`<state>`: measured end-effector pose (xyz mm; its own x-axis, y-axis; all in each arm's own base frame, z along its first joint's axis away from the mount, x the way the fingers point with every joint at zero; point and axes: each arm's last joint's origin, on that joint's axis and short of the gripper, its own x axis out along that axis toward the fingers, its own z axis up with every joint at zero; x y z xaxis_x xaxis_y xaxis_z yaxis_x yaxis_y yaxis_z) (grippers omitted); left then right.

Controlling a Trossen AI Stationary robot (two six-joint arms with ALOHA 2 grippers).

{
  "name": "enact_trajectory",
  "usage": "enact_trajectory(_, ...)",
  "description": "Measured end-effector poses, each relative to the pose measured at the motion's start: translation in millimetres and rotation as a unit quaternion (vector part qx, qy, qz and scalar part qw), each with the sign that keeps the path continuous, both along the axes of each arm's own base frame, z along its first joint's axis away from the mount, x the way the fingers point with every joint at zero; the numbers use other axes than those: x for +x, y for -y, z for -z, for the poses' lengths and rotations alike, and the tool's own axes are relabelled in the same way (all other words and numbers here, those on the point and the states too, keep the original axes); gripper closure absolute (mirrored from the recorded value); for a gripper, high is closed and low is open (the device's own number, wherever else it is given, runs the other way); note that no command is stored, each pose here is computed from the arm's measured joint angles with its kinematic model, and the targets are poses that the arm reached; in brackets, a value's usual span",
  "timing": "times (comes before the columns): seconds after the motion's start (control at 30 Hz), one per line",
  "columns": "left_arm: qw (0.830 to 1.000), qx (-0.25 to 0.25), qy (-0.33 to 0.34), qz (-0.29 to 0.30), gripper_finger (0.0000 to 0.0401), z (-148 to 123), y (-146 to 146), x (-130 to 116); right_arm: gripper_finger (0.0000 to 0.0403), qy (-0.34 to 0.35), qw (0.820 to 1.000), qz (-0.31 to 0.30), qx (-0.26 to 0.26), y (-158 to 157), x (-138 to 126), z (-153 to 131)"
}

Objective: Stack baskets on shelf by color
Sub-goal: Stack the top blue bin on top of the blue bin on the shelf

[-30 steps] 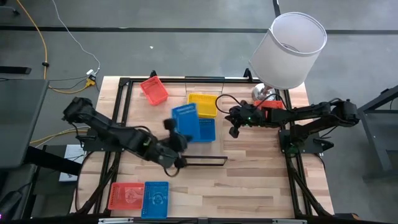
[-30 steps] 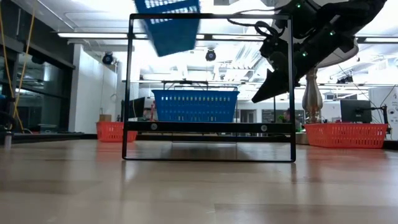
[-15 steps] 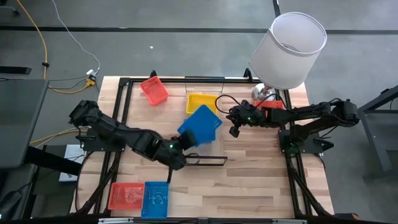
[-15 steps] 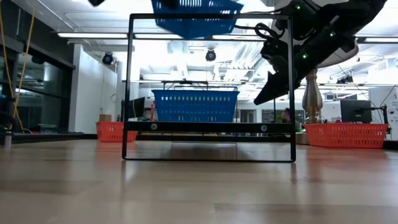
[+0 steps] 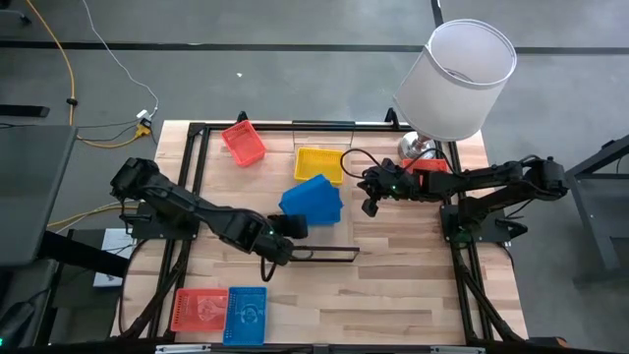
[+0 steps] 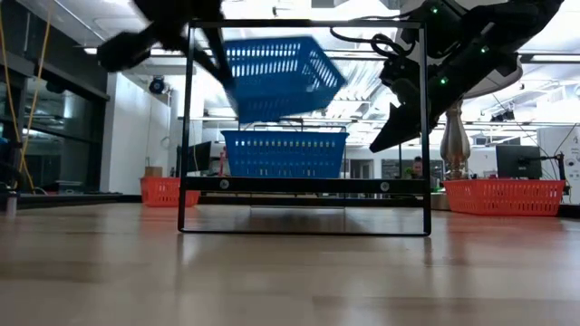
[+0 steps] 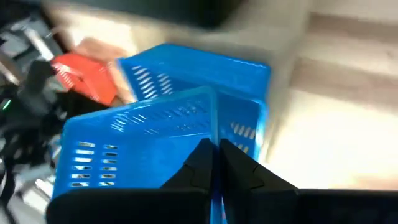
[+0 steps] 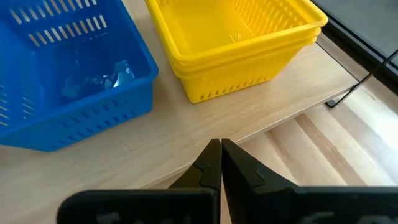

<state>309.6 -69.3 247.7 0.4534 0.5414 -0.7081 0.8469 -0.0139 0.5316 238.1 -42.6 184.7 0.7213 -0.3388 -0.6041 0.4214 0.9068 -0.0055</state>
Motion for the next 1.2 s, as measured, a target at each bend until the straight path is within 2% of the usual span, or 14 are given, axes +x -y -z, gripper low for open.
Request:
enact_trajectory(0.07,1.0,0.015,-0.017,0.015,0.04,6,-1,-2,0.0403,0.004,1.0,0.003,0.004,0,0,0)
enact_trajectory(0.33,0.998,0.021,-0.042,0.047,0.0401,6,0,-3,0.0403,0.023,1.0,0.004,0.001,0,2,-3)
enact_trajectory(0.5,0.991,0.046,-0.08,0.095,0.0401,7,0,-3,0.0403,0.028,1.0,0.004,0.0,0,3,-4)
enact_trajectory(0.7,0.985,0.063,-0.102,0.125,0.04,7,-4,-1,0.0403,0.029,1.0,0.008,0.001,1,3,-4)
enact_trajectory(0.93,0.984,0.067,-0.122,0.115,0.0379,12,-16,3,0.0403,0.032,0.999,0.015,0.007,1,3,-4)
enact_trajectory(1.2,0.984,0.049,-0.122,0.118,0.0353,13,-19,4,0.0403,0.031,0.999,0.015,0.005,1,3,-4)
